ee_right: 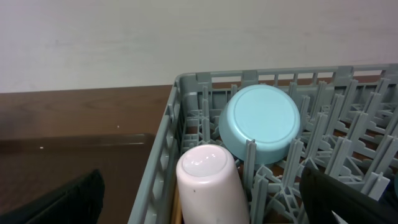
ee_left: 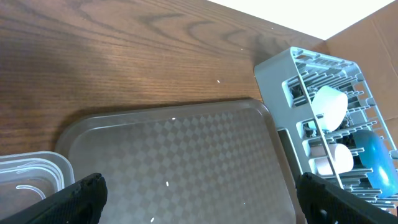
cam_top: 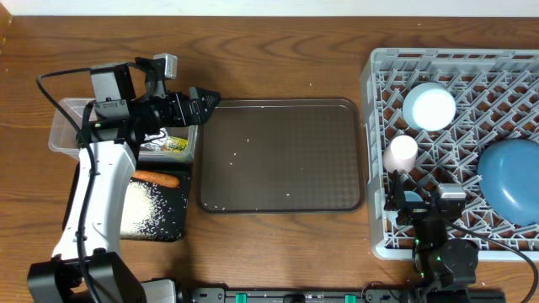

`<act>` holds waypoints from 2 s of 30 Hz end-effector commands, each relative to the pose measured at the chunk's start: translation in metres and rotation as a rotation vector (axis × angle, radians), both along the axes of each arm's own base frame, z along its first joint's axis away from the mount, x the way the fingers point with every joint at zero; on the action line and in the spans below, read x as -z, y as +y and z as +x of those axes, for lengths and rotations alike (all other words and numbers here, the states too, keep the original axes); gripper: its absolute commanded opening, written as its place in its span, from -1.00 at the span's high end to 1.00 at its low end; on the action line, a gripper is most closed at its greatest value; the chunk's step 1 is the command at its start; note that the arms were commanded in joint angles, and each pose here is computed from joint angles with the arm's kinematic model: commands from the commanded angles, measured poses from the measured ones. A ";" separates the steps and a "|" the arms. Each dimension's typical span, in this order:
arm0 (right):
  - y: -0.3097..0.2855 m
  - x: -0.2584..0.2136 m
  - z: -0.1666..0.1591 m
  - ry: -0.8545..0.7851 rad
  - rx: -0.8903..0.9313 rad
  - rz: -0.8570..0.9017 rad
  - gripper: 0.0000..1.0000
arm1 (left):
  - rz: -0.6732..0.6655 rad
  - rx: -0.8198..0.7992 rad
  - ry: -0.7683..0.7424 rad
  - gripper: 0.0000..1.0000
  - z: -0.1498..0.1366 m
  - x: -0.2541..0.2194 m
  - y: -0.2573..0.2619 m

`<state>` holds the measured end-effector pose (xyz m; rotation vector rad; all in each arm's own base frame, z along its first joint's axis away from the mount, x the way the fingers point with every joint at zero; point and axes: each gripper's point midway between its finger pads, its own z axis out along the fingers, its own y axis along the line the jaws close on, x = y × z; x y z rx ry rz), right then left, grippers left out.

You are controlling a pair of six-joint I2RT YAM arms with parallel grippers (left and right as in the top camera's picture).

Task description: Sort waste into correct bins and load items into the dishwasher rack

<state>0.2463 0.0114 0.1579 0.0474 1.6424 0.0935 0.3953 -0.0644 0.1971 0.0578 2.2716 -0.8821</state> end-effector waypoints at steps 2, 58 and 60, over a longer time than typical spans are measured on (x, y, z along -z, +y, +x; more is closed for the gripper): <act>-0.006 0.000 0.000 -0.003 0.028 -0.021 -0.99 | -0.006 -0.006 -0.004 -1.00 -0.001 -0.003 0.001; -0.007 0.000 0.000 -0.003 0.030 -0.021 -0.98 | 0.041 0.089 -0.531 -1.00 -0.103 -0.174 -0.041; -0.007 0.000 0.000 -0.003 0.030 -0.021 -0.98 | 0.041 0.112 -0.610 -1.00 -0.127 -0.194 -0.048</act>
